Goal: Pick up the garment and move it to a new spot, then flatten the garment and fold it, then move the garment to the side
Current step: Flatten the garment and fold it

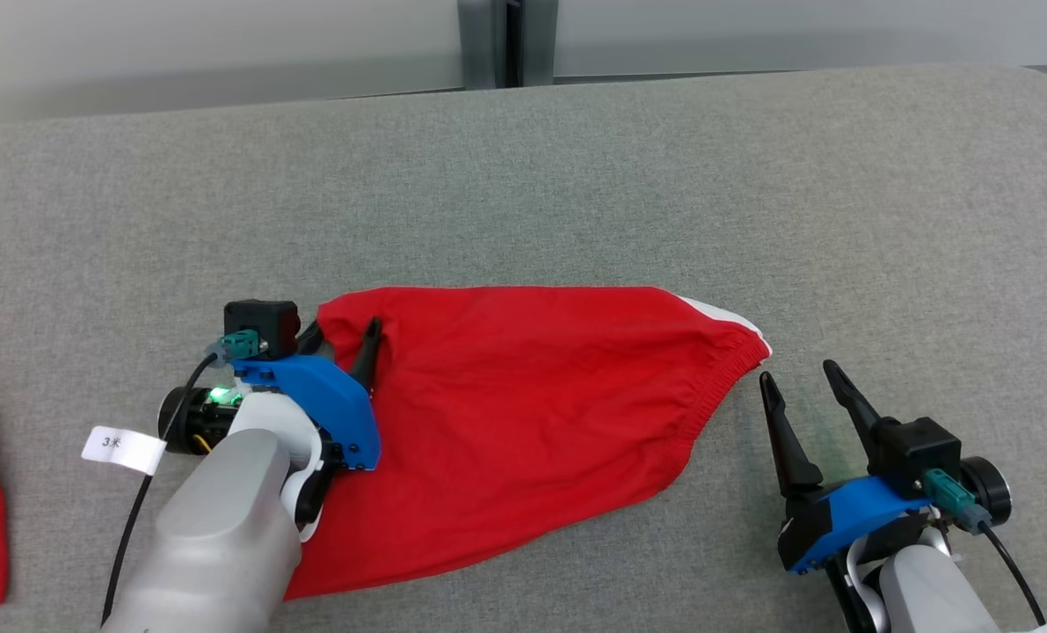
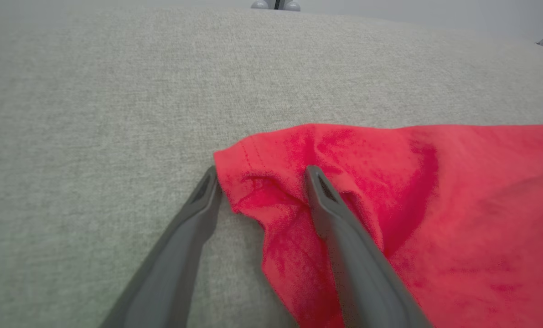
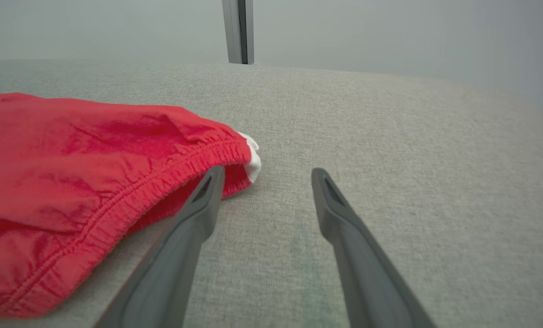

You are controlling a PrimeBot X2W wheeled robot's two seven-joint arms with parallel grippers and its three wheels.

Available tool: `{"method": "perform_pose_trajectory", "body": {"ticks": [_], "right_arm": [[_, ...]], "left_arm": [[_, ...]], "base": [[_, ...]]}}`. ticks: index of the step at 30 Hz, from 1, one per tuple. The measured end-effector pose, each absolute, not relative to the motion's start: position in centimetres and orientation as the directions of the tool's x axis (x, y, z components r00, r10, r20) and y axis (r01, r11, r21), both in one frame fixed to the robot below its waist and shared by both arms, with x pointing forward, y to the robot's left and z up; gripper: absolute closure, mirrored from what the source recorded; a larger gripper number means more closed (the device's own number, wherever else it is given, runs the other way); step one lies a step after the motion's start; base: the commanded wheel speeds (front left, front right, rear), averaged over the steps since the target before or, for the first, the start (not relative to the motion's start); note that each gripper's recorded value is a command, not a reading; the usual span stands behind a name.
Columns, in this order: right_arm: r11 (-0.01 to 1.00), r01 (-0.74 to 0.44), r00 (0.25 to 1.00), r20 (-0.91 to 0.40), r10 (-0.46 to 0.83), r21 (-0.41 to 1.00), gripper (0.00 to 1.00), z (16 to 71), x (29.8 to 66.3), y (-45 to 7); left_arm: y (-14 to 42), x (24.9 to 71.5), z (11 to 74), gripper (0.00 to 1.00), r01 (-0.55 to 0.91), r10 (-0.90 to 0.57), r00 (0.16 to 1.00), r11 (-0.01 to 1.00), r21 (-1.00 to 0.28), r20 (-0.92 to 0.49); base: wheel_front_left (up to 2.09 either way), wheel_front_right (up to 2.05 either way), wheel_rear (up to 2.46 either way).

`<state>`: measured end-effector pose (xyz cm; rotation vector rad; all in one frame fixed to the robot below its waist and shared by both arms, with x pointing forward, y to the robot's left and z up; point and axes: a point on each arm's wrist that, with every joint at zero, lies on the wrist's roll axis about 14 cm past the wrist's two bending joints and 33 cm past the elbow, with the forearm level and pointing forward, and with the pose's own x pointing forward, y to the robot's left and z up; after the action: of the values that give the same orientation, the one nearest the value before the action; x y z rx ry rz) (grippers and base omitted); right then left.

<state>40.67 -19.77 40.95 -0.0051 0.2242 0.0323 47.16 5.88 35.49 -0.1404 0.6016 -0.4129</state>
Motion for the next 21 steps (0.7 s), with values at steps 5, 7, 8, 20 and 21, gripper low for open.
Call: {"method": "perform_pose_trajectory", "body": {"ticks": [5, 7, 8, 20, 21], "right_arm": [[1.0, -0.031, 0.98, -0.196, 0.031, 0.004, 0.0, 41.8, 40.8, -19.7], [0.999, -0.038, 0.981, -0.189, 0.039, 0.01, 0.0, 42.1, 40.6, -19.4], [0.999, -0.045, 0.982, -0.184, 0.047, 0.013, 0.0, 42.3, 40.5, -19.1], [0.988, -0.135, 0.977, -0.157, 0.146, 0.075, 0.0, 43.5, 37.0, -15.2], [0.987, -0.142, 0.976, -0.156, 0.153, 0.078, 0.0, 43.5, 36.9, -14.9]], "left_arm": [[5.4, 47.7, 37.9, 1.0, 0.373, -0.438, 0.795, 0.899, -0.23, -0.421], [4.9, 48.0, 40.0, 1.0, 0.395, -0.455, 0.821, 0.889, -0.232, -0.346], [4.8, 48.0, 41.2, 1.0, 0.406, -0.461, 0.83, 0.885, -0.228, -0.313], [5.7, 40.9, 49.2, 1.0, 0.464, -0.483, 0.873, 0.864, -0.194, -0.063], [6.1, 40.2, 48.7, 1.0, 0.455, -0.476, 0.876, 0.868, -0.201, -0.072]], "base": [[0.0, 0.0, 0.0], [0.0, 0.0, 0.0], [0.0, 0.0, 0.0], [0.0, 0.0, 0.0], [0.0, 0.0, 0.0]]}}
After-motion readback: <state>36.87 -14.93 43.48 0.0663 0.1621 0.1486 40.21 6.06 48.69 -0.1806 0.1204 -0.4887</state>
